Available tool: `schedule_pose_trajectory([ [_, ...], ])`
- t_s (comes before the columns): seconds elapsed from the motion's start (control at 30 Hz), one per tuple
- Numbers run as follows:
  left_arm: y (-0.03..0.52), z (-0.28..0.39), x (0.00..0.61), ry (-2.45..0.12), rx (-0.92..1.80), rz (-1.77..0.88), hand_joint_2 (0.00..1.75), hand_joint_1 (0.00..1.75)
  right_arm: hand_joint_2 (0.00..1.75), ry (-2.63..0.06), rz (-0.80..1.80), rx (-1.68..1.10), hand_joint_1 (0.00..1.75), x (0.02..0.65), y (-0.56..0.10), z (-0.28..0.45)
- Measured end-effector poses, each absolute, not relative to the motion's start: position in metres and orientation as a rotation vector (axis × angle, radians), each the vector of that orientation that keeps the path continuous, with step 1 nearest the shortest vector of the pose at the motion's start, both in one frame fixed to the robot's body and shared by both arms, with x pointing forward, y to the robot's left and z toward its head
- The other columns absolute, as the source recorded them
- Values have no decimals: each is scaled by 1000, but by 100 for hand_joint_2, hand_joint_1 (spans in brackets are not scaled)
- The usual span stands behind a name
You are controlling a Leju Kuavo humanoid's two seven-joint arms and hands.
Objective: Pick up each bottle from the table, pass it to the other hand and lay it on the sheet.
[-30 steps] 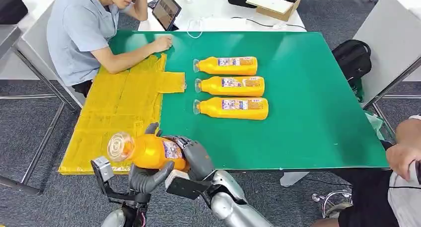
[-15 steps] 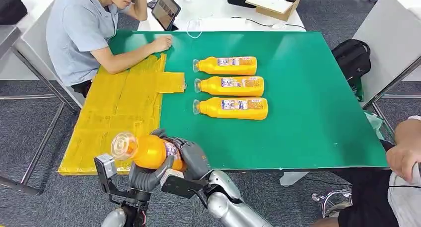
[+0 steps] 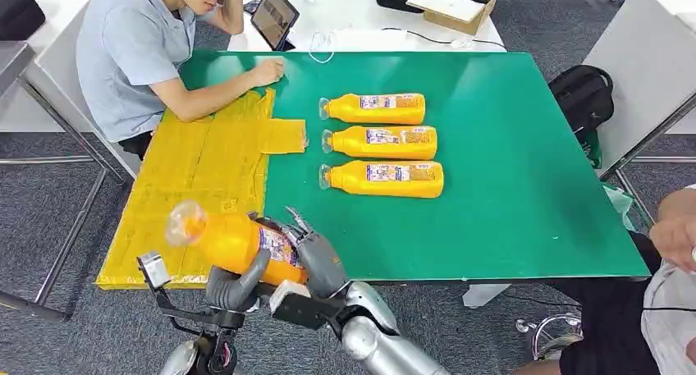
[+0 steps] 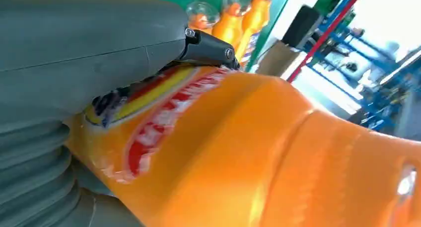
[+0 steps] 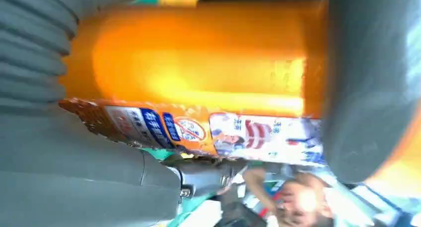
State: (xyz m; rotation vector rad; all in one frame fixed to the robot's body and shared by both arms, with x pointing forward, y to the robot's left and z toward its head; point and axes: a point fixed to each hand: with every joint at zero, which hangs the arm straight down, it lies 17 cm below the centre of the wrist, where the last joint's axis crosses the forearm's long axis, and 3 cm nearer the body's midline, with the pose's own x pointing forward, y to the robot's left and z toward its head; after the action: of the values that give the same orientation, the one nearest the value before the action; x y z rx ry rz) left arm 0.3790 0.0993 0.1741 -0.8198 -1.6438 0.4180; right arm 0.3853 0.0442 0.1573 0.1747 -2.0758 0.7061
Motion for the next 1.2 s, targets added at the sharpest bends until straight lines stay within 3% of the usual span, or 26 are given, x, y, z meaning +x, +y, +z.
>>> schedule_pose_trajectory([
  [0.2,110,181,394,-1688,-718,445,175,175,0,-2157,643,181,0,371,38,178],
  [0.43,138,173,412,-1841,-239,255,175,175,0,-2287,593,82,0,354,19,199],
  [0.63,141,167,415,-1858,-166,178,175,175,0,-2306,582,63,0,348,10,202],
  [0.87,150,175,426,-1968,195,-180,175,175,0,-2380,516,-43,0,344,-13,218],
  [1.2,220,164,508,-1851,844,-550,175,175,0,-2473,348,-257,0,335,-47,250],
])
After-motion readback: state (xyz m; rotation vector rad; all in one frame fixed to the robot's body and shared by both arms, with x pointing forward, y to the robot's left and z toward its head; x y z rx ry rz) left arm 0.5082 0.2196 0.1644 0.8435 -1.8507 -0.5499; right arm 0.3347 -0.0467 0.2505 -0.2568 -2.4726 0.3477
